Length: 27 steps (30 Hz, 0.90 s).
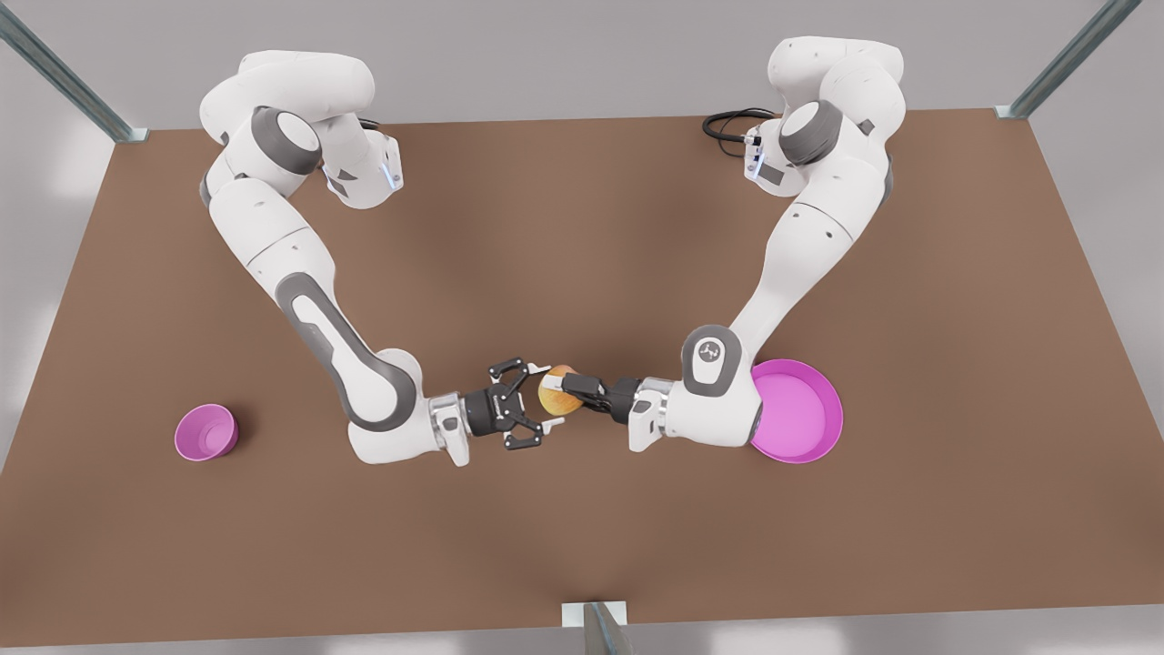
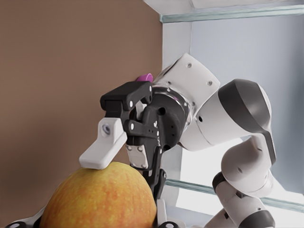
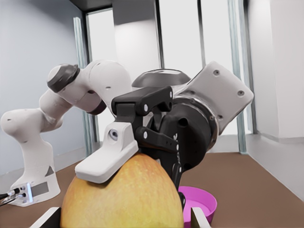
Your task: Use the left arm to pick up the apple from the plate, transfer it to the gripper of the right arm, and then use the right arm to place it into the bowl
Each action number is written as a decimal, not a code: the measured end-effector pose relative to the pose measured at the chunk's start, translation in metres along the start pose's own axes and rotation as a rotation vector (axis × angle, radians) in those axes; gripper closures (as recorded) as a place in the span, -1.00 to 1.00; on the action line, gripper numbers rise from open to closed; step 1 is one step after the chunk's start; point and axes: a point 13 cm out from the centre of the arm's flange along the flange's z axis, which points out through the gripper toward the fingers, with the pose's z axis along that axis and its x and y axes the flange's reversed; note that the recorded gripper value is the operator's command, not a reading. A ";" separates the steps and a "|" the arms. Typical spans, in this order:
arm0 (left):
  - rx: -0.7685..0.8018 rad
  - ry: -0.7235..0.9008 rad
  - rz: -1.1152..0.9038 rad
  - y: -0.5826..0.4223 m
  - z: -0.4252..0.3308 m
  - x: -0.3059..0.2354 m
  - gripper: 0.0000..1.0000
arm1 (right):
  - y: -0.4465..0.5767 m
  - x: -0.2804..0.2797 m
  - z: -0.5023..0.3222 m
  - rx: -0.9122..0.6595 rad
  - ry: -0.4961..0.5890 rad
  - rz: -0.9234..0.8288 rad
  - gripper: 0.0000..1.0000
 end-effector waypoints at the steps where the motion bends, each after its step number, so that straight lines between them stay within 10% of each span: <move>1: 0.000 0.000 0.000 0.000 0.001 0.000 -0.79 | 0.001 0.000 0.002 -0.001 -0.001 -0.003 -1.00; 27: -0.001 -0.004 0.005 0.001 0.004 0.000 -0.83 | -0.002 -0.002 0.020 0.022 -0.008 -0.045 -0.74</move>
